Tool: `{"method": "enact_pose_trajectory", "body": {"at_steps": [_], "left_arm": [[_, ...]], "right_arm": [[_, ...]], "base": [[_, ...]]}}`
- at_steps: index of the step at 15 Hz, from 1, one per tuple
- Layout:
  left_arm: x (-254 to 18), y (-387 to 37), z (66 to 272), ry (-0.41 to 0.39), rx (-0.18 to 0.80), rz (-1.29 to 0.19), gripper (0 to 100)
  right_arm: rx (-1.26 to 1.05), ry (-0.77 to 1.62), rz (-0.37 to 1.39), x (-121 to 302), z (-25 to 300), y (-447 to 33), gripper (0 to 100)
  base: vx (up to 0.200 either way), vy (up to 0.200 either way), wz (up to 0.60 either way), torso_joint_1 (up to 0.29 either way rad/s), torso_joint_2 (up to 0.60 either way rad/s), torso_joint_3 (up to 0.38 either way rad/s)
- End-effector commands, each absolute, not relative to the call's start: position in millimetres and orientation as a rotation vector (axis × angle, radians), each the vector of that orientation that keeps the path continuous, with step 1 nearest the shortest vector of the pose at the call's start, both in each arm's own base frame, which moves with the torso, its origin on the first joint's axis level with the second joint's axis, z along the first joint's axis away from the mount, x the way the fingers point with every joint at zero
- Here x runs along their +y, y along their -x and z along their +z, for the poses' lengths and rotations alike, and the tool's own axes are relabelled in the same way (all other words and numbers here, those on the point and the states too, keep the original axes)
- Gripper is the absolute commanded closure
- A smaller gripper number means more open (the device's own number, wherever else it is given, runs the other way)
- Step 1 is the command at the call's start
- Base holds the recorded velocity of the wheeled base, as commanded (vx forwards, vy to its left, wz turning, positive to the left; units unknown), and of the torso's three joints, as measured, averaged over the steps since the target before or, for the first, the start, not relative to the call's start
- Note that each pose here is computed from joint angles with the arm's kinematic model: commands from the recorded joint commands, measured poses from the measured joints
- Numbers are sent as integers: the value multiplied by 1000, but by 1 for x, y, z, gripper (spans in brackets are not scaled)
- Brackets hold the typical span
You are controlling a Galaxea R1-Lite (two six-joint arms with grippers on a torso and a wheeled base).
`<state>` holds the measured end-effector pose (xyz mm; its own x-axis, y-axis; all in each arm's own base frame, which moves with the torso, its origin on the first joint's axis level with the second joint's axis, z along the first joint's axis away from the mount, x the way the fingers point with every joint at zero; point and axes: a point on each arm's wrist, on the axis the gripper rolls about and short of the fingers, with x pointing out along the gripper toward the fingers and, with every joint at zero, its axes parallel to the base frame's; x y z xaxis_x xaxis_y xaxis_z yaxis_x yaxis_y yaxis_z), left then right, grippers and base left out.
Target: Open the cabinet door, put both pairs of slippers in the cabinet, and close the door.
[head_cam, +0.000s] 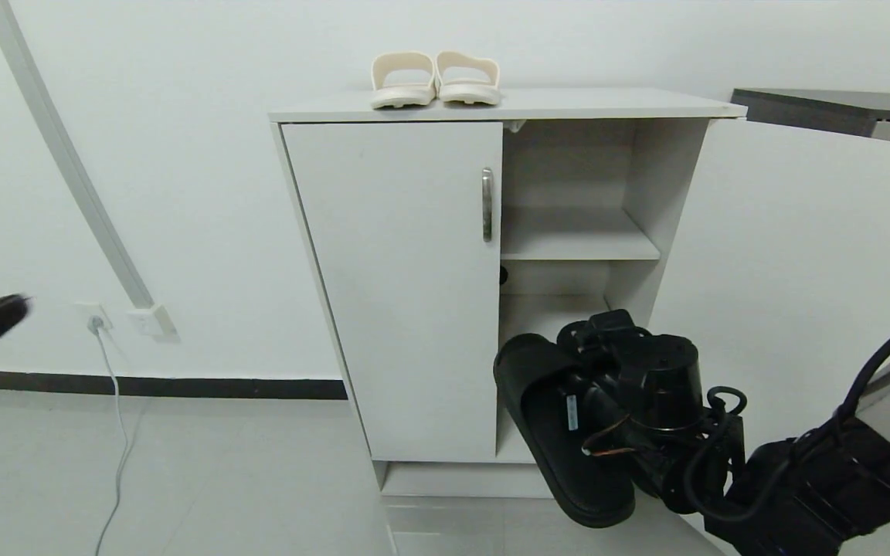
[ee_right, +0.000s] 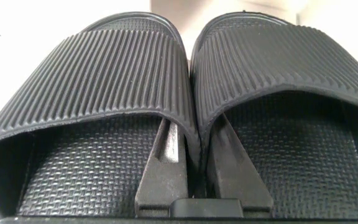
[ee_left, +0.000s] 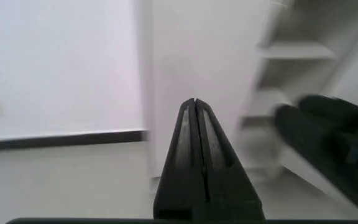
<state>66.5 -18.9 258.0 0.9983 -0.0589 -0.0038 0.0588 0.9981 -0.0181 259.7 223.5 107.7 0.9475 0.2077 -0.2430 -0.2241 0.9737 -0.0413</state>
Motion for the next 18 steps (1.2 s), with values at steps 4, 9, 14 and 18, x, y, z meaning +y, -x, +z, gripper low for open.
{"method": "enact_pose_trajectory", "body": {"at_steps": [4,9,14,18], "left_arm": [[7,31,150,-12,-18,417,100],[4,17,82,-23,43,308,100],[-2,18,77,-38,69,-20,100],[-2,23,75,-49,4,-78,100]], "right_arm": [[257,83,216,225,98,-262,100],[232,71,218,224,101,-262,100],[237,74,218,224,99,-261,100],[238,75,219,225,98,-261,100]], "base": [[0,0,0,0,0,0],[0,0,0,0,0,0],[0,0,0,0,0,0],[0,0,0,0,0,0]]}}
